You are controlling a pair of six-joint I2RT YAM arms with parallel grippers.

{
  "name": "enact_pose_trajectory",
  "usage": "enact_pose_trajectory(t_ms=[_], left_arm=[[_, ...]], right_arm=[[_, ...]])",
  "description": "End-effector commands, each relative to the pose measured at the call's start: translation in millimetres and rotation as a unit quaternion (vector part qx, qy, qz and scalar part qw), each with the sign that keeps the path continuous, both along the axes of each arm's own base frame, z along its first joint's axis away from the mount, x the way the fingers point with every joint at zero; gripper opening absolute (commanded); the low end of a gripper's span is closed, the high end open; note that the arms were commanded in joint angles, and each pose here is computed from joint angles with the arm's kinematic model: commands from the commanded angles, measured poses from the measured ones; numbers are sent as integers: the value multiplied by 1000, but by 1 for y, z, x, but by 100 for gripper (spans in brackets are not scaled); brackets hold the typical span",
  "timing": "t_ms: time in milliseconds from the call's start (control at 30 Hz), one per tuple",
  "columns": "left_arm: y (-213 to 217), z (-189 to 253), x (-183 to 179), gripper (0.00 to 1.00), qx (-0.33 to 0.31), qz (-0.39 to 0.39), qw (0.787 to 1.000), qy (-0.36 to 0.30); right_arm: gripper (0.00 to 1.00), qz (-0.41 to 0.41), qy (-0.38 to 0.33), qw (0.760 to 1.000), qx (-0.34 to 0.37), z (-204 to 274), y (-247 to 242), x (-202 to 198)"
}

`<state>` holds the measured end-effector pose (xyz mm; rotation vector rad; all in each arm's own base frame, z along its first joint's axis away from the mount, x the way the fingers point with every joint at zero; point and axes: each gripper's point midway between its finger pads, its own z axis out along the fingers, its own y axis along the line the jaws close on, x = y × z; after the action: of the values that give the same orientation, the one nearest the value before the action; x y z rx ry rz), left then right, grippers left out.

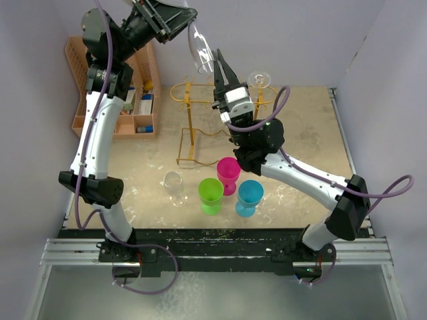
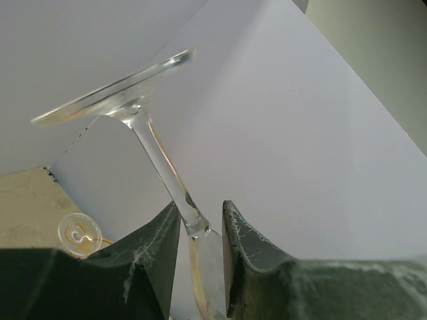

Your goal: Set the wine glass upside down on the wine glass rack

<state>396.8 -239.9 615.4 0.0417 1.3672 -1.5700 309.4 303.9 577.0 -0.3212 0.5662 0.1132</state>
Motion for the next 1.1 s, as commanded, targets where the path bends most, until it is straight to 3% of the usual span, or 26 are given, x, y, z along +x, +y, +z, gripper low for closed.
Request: enact_pose_trajectory(t_ms=[0, 67, 200, 367, 467, 733, 833, 900, 1000, 1067], left_arm=[[4, 30, -23, 31, -5, 2, 997, -72], [4, 31, -25, 25, -2, 1, 997, -79], [7, 32, -27, 0, 3, 2, 996, -92], [19, 36, -25, 0, 5, 18, 994, -107], [22, 40, -28, 5, 7, 22, 992, -122], [22, 45, -41, 0, 14, 17, 986, -163], [23, 52, -50, 0, 18, 18, 980, -196], [26, 57, -56, 0, 20, 20, 976, -216], [30, 60, -59, 0, 19, 22, 973, -228], [32, 62, -60, 0, 21, 23, 972, -232]], right_arm=[[0, 18, -32, 999, 12, 15, 6, -16], [0, 39, -37, 999, 2, 11, 13, -21], [0, 81, -50, 995, -9, 6, 21, -34], [0, 98, -54, 994, -9, 0, 18, -42], [0, 106, -51, 993, -8, -3, 17, -44], [0, 142, -43, 989, -23, -7, 29, -49], [16, 146, -42, 988, -25, -8, 28, -50], [17, 141, -41, 989, -24, -10, 26, -50], [39, 133, -42, 990, -24, -11, 23, -50], [47, 127, -44, 991, -19, -9, 18, -51]])
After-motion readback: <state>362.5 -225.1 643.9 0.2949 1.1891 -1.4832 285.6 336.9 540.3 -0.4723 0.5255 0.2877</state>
